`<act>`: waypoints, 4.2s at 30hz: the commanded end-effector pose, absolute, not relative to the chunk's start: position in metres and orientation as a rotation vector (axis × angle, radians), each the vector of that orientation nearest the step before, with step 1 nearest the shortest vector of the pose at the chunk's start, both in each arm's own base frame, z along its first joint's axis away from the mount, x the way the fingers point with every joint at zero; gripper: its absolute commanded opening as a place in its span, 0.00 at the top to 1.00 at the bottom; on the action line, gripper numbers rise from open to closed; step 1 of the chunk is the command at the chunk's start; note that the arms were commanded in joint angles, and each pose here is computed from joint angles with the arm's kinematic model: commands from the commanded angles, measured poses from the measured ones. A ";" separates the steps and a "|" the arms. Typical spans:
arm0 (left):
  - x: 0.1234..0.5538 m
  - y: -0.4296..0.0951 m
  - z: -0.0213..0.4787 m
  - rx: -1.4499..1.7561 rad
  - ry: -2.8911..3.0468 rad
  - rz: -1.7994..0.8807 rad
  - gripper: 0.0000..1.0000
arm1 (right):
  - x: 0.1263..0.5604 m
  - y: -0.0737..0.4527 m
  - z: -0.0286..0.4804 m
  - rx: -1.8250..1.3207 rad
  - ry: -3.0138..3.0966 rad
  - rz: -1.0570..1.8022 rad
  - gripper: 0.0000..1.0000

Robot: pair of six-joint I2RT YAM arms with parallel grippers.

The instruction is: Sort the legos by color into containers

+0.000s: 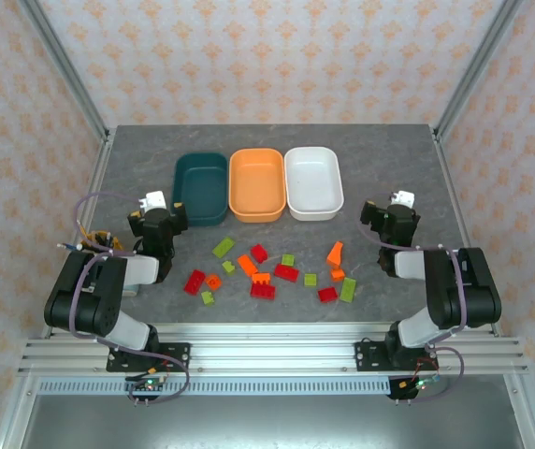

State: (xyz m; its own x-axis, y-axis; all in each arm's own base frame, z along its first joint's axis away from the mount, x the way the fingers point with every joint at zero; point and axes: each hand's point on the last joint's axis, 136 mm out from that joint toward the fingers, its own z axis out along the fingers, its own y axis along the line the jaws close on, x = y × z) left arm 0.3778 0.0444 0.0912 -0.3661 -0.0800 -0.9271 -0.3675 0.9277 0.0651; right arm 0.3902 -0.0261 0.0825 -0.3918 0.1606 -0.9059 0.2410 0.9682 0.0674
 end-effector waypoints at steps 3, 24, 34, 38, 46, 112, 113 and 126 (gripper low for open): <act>0.381 0.048 0.101 -0.332 1.900 0.346 0.00 | 0.393 -0.029 0.090 0.297 1.951 -0.095 0.01; 0.381 0.048 0.102 -0.328 1.897 0.347 0.00 | 0.393 -0.029 0.089 0.296 1.952 -0.096 0.01; 0.379 0.013 0.227 -0.252 1.792 0.388 0.00 | 0.393 -0.049 0.220 0.421 1.777 -0.168 0.01; 0.376 -0.010 0.298 -0.245 1.685 0.304 0.00 | 0.387 -0.037 0.311 0.408 1.665 -0.118 0.01; 0.334 -0.011 0.379 -0.638 1.733 0.005 0.00 | 0.315 -0.023 0.345 0.922 1.926 0.144 0.00; 0.282 -0.218 0.275 -0.247 2.378 -0.627 0.04 | 0.367 0.159 0.156 0.384 2.756 0.275 0.76; 0.291 -0.217 0.277 -0.263 2.379 -0.634 0.04 | 0.379 0.163 0.158 0.372 2.749 0.277 0.76; 0.372 -0.219 0.265 -0.382 2.449 -0.613 0.06 | 0.492 0.171 0.084 0.424 2.841 0.210 0.76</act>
State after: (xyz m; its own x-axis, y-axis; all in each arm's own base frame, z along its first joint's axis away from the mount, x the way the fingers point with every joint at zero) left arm 0.3717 -0.2186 0.2606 -0.7723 -0.4086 -0.4864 -0.1348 0.8537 -0.5030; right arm 0.4919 0.1767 0.0887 -0.9087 0.3223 -0.2652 0.2676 0.9375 0.2223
